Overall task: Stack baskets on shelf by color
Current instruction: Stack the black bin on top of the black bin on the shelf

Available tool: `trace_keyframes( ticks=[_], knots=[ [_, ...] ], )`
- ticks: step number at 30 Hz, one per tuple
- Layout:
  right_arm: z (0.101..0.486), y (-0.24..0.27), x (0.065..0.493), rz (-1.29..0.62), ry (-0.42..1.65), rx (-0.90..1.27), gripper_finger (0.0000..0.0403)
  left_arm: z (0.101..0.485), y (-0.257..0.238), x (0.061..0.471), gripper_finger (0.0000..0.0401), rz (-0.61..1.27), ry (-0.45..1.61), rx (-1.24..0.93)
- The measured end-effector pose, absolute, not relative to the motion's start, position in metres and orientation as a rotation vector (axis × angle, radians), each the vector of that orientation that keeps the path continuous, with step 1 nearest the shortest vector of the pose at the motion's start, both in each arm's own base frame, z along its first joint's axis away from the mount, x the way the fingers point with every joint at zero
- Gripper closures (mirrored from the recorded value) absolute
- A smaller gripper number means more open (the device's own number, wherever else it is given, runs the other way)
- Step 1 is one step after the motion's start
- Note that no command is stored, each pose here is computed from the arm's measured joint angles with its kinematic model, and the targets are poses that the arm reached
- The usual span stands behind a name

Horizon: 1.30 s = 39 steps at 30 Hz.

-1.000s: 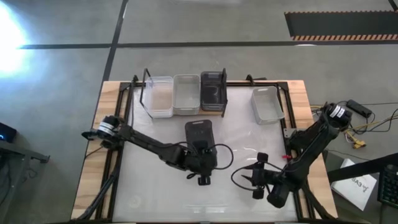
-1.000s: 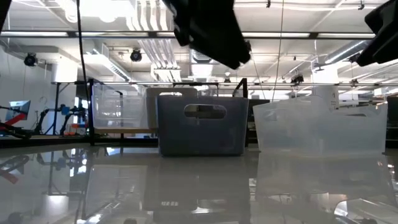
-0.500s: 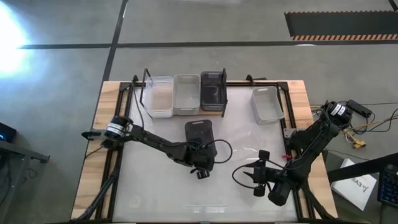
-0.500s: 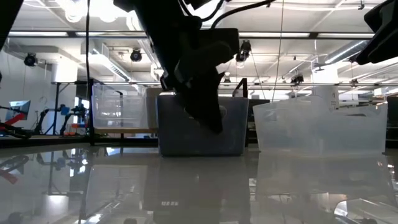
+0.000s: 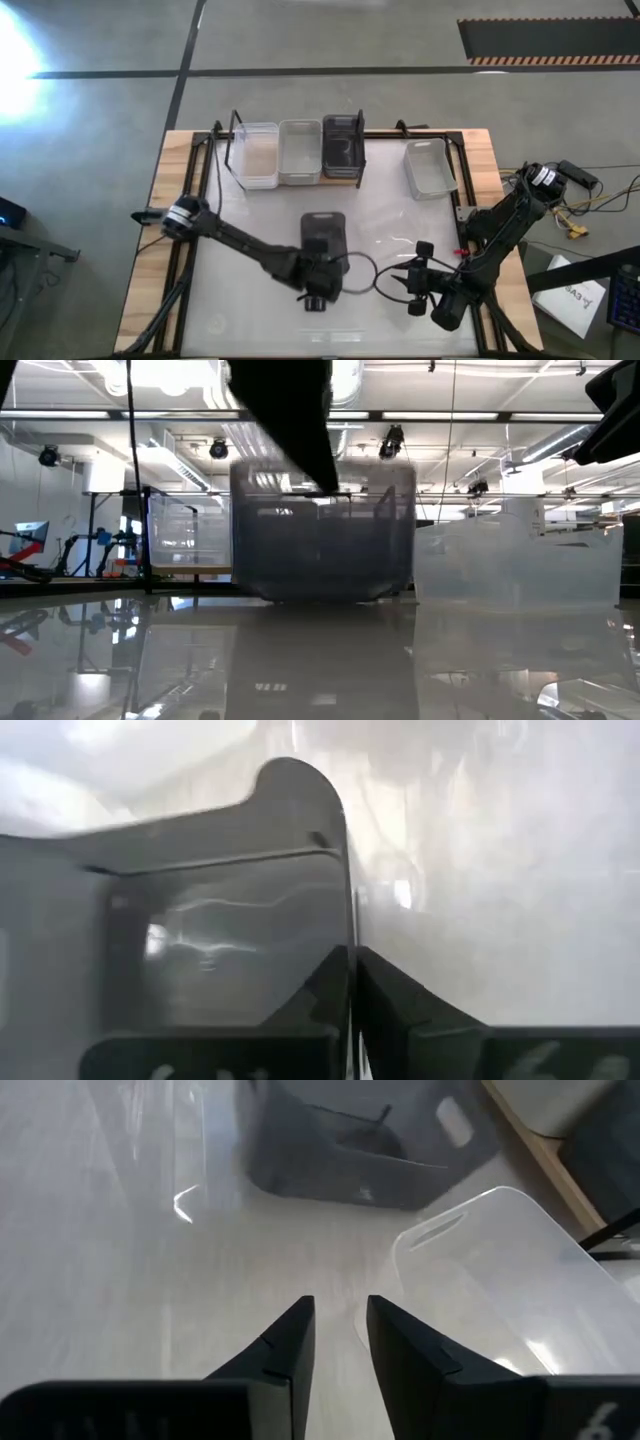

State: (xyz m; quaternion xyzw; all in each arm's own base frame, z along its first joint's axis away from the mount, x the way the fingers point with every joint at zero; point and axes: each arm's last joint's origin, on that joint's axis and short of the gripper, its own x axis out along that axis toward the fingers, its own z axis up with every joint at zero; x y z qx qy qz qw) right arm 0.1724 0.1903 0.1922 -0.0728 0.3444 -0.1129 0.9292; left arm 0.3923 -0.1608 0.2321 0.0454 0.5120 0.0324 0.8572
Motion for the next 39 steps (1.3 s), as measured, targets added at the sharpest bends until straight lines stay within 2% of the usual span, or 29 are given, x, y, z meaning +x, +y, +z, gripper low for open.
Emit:
trace_keyframes(
  ticks=[7,18,23,33,39],
  knots=[
    [0.192,0.190,0.172,-0.230,0.708,-0.158,0.0319,0.289,-0.182,0.383,0.0400,0.171,0.969,0.252],
    [0.192,0.190,0.172,-0.227,0.711,-0.172,0.0328,0.352,-0.162,0.386,0.0401,0.281,0.829,0.541],
    [0.192,0.190,0.172,-0.222,0.714,-0.189,0.0323,0.365,-0.106,0.399,0.0401,0.380,0.870,0.629],
    [0.192,0.190,0.172,-0.218,0.716,-0.199,0.0335,0.366,0.043,0.411,0.0401,0.576,1.062,0.686],
    [0.192,0.190,0.172,-0.218,0.715,-0.198,0.0330,0.347,0.080,0.413,0.0401,0.420,1.104,0.650]
  ],
)
